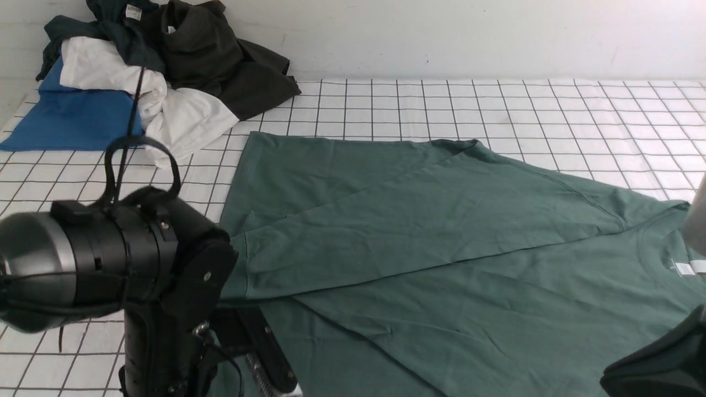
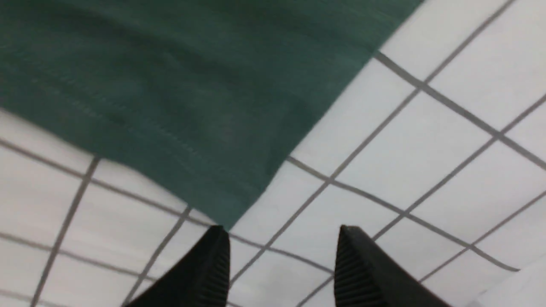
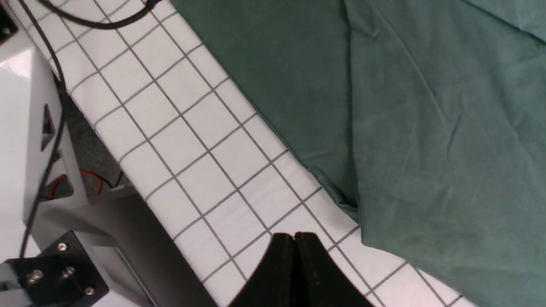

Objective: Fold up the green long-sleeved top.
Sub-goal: Use both arms simultaneously to clamp the lower edge of the clothing fabric

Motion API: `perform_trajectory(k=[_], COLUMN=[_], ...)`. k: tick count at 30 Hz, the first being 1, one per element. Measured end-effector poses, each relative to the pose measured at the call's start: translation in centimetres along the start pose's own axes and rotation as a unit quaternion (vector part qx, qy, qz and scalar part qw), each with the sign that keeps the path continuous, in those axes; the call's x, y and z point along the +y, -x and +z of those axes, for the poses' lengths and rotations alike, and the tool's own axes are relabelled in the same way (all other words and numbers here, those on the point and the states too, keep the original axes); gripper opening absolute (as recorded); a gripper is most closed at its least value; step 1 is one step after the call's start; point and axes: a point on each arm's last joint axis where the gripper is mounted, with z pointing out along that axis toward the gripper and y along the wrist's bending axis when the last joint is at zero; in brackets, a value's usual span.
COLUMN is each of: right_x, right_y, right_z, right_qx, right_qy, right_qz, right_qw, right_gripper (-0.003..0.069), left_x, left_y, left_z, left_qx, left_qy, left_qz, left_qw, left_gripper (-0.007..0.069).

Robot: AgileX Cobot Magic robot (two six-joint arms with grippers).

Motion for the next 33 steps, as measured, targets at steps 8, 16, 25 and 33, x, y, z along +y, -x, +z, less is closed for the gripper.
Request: perform_trajectory(k=[8,16,25,33], right_x=[-0.4,-0.4,-0.4,-1.1], right_y=[-0.1,-0.1,-0.1,-0.3], right_z=[0.0,0.0,0.0,-0.1], right_qx=[0.006,0.006,0.006,0.017], right_qy=[-0.021,-0.021,-0.023,-0.062], right_qz=[-0.010,-0.010,-0.011,-0.040], right_qw=[1.000,1.000,1.000,0.997], right_gripper=[-0.0014,-0.0014,-0.0014,-0.0014], left_x=[-0.1,0.5,0.6,0.8], left_y=[0.4,1.1,1.2,1.3], left_z=[2.1,3.0,2.9,2.0], left_qx=[-0.049,-0.045,-0.048,-0.046], left_qy=[0.021,0.038,0.044,0.045], left_qz=[0.119,0.143,0.127,0.101], left_qw=[0.991,0.988,0.990,0.993], left_gripper=[0.0316,0.0306,0.0127,0.0003])
